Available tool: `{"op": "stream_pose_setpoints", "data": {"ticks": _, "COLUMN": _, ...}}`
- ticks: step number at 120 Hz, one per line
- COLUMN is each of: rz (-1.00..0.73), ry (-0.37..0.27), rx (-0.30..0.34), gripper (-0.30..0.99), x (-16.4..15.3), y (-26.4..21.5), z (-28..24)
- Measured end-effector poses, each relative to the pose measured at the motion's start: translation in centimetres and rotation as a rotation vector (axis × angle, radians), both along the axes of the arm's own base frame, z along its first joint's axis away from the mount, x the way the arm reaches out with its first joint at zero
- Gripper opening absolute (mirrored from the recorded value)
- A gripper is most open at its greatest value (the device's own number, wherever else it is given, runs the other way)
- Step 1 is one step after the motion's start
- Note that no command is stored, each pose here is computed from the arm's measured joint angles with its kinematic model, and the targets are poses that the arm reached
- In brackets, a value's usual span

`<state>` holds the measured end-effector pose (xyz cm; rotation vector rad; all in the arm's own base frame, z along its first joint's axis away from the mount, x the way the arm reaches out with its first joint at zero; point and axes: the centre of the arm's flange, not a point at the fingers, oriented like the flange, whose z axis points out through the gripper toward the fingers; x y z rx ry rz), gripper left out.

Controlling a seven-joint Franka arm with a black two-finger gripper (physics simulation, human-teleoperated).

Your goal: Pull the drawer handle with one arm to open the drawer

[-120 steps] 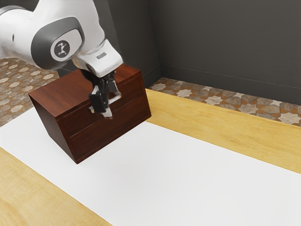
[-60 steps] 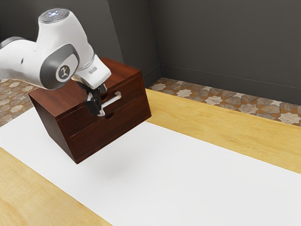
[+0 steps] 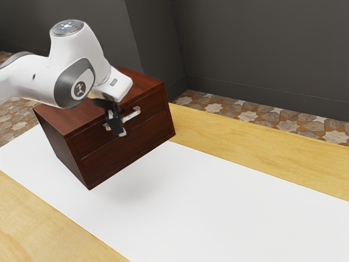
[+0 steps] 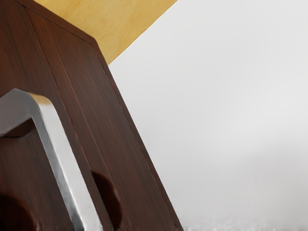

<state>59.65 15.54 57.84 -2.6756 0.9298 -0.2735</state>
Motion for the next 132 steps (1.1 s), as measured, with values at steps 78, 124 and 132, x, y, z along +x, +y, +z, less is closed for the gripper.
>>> {"op": "stream_pose_setpoints", "data": {"ticks": 78, "rz": 0.188, "ry": 0.010, "rx": -0.071, "gripper": 0.44, "x": 2.7, "y": 0.4, "z": -1.8}}
{"op": "stream_pose_setpoints", "data": {"ticks": 124, "rz": 0.243, "ry": 0.023, "rx": -0.116, "gripper": 0.70, "x": 2.7, "y": -0.4, "z": -3.4}}
{"op": "stream_pose_setpoints", "data": {"ticks": 132, "rz": 0.240, "ry": 0.019, "rx": -0.117, "gripper": 0.57, "x": 2.4, "y": -1.0, "z": -3.2}}
